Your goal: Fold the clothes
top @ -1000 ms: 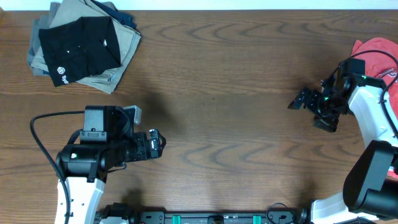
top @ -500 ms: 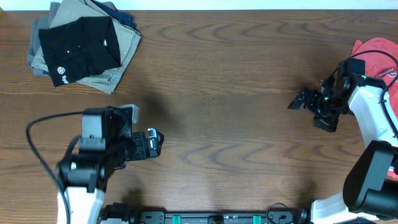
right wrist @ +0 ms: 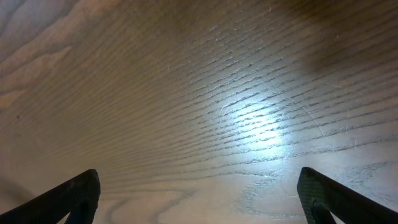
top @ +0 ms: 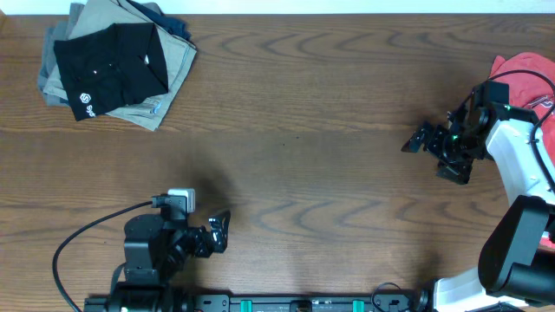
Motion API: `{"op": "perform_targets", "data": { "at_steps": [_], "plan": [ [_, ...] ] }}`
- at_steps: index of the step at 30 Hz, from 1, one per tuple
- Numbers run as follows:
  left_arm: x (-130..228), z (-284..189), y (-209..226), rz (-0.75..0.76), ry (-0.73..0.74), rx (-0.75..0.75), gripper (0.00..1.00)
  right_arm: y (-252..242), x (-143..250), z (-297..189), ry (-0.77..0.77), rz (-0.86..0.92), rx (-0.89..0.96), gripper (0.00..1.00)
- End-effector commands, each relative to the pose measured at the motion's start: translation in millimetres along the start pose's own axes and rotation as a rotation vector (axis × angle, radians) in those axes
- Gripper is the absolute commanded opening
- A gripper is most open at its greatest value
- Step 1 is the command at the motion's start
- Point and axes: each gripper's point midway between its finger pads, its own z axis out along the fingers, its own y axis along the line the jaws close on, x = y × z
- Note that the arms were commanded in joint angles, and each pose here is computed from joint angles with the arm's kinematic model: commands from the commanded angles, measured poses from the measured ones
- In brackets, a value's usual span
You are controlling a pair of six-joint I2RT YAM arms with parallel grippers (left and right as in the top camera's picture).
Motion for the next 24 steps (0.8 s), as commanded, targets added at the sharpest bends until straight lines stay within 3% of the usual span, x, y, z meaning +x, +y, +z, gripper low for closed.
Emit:
{"op": "perform_targets", "data": {
  "at_steps": [1, 15, 24],
  "plan": [
    [-11.6, 2.5, -0.5, 0.036, -0.084, 0.010, 0.98, 3.4, -4.8, -8.9, -0.031, -0.018, -0.010, 0.99],
    [-55.5, -2.2, 0.3, 0.128, -0.408, 0.013, 0.98, 3.4, -4.8, -8.9, -0.031, -0.018, -0.010, 0.99],
    [-54.7, -1.2, 22.8, 0.107, -0.481, -0.059, 0.98, 3.4, -4.8, -8.9, -0.031, -0.018, -0.010, 0.99]
  ]
}}
